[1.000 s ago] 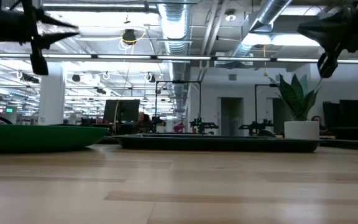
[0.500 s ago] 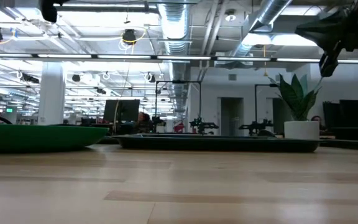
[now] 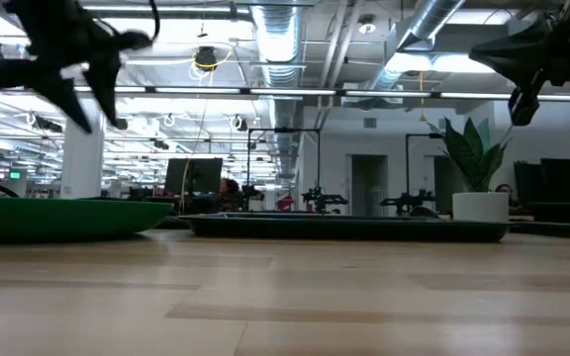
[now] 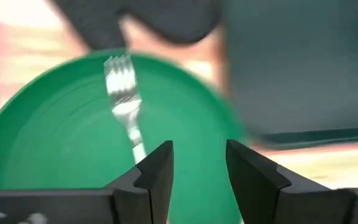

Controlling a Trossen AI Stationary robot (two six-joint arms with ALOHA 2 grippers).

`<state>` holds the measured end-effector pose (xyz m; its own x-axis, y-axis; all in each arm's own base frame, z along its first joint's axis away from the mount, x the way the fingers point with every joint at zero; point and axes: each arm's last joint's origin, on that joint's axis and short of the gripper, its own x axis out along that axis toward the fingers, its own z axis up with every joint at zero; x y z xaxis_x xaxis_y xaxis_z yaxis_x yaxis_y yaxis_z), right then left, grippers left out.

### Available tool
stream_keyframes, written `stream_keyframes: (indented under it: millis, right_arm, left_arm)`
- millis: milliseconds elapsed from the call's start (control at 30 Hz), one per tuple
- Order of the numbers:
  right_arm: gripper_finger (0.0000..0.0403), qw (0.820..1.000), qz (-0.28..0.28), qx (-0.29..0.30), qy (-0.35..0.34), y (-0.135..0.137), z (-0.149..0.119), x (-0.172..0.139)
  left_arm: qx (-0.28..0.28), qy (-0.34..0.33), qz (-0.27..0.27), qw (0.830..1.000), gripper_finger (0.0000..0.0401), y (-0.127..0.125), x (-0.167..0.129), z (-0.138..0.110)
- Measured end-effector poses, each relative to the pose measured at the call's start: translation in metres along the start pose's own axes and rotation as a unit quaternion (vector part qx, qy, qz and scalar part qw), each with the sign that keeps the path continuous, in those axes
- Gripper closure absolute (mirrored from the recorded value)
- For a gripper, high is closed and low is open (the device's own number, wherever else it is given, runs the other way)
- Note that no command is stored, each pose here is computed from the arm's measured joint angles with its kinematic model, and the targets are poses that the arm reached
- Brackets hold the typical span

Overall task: Pick and place plate/cup/fork/spoon on tray
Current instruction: Put the orange fork on the black tray

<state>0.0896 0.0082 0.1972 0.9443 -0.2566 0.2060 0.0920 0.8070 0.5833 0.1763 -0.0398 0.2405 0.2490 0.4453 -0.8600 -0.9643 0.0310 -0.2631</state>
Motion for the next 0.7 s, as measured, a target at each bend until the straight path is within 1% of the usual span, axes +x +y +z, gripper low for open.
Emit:
stream_keyframes:
  millis: [100,200,333,433,567,700]
  right_arm:
    - [0.0351,1.0,0.001,0.001,-0.002,0.0,0.0,0.0]
    - [0.0351,1.0,0.001,0.002,-0.002,0.0,0.001,0.0]
    - [0.0351,1.0,0.002,0.002,-0.003,0.0,0.001,0.0]
    - [0.0351,1.0,0.002,0.003,-0.003,0.0,0.001,0.0]
    - [0.0351,1.0,0.002,0.011,-0.003,0.0,0.001,0.0]
    - [0.0351,1.0,0.002,0.016,-0.003,0.0,0.001,0.0]
  left_arm:
    - [0.021,0.013,0.061,0.998,0.0269,-0.006,0.017,-0.013]
    - [0.03,0.025,0.09,0.995,0.0264,-0.01,0.035,-0.025]
    - [0.015,0.046,0.062,0.997,0.0239,-0.015,0.063,-0.039]
    - [0.001,0.052,0.069,0.996,0.0217,-0.011,0.08,-0.043]
    - [0.003,0.054,0.088,0.995,0.0196,-0.007,0.086,-0.042]
    - [0.015,0.056,0.081,0.995,0.0188,-0.01,0.086,-0.038]
